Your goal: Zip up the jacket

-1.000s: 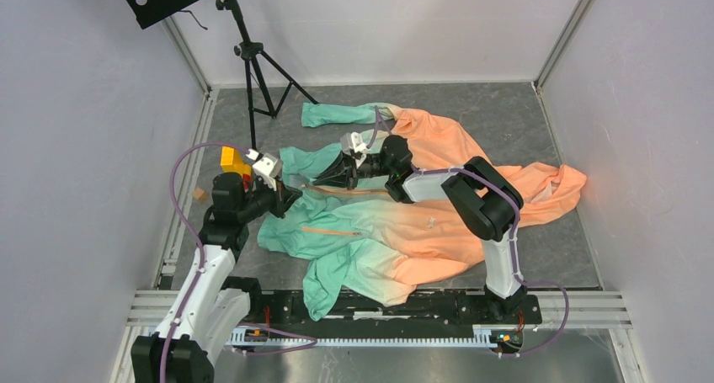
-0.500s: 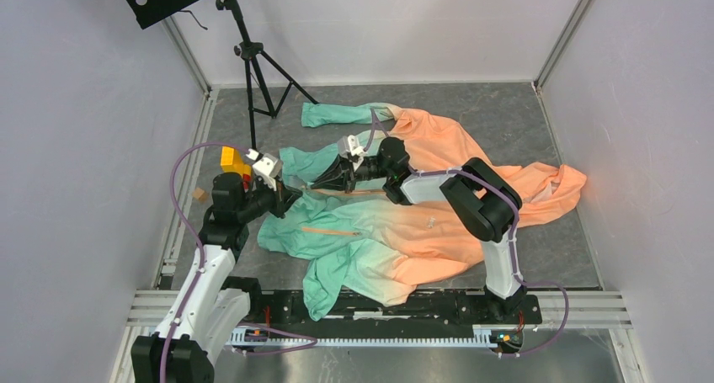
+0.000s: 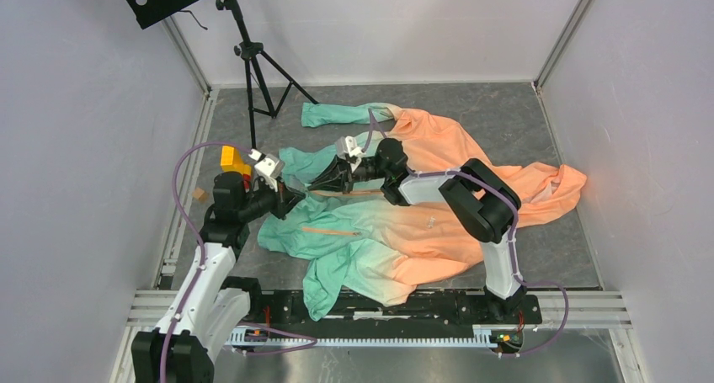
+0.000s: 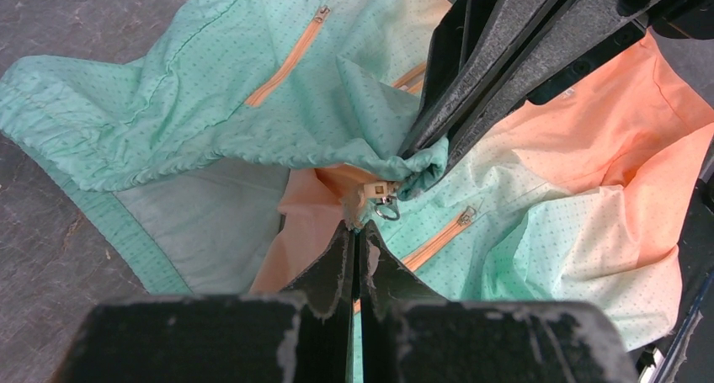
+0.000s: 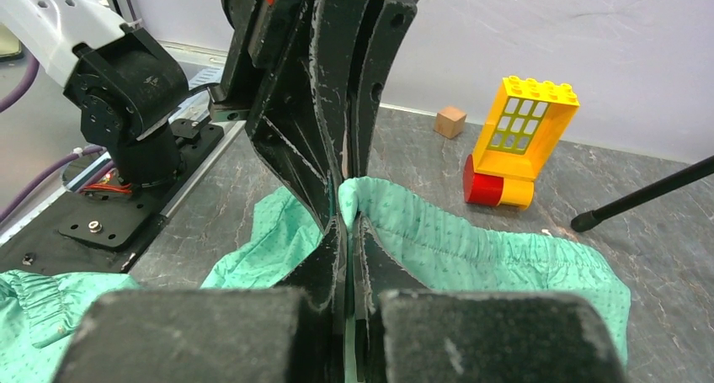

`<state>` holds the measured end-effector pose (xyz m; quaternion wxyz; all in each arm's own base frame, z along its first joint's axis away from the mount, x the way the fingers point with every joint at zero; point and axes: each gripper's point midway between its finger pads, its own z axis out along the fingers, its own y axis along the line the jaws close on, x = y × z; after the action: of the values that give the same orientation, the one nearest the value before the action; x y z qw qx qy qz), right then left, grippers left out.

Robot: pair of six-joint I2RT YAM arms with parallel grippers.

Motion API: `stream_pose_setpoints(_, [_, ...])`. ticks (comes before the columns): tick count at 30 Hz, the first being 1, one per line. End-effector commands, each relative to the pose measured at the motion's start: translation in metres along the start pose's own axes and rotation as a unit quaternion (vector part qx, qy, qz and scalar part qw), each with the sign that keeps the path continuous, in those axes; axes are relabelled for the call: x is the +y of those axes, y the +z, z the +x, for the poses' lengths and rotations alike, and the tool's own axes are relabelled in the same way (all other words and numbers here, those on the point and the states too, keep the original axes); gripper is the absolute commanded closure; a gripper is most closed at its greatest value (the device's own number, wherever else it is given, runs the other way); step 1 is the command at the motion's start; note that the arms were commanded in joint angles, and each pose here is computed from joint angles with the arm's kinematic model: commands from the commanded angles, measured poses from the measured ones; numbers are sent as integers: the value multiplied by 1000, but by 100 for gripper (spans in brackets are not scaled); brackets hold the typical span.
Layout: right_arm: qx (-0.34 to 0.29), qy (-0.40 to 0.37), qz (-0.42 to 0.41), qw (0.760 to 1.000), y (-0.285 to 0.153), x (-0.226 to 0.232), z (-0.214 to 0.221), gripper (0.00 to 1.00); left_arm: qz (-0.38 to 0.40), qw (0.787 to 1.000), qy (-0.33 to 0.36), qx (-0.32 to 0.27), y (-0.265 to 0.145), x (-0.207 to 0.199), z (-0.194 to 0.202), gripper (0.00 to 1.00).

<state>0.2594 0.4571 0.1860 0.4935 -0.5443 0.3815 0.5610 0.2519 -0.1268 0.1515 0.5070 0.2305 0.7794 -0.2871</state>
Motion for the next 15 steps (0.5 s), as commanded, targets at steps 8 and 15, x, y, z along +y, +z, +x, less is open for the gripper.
stream_pose_setpoints(8, [-84, -26, -10, 996, 17, -3, -46, 100, 35, 999, 22, -19, 1, -12, -15, 98])
stream_pose_setpoints(15, [-60, -16, 19, 998, 19, -19, -35, 100, 41, 999, 25, -20, 0, -16, -15, 98])
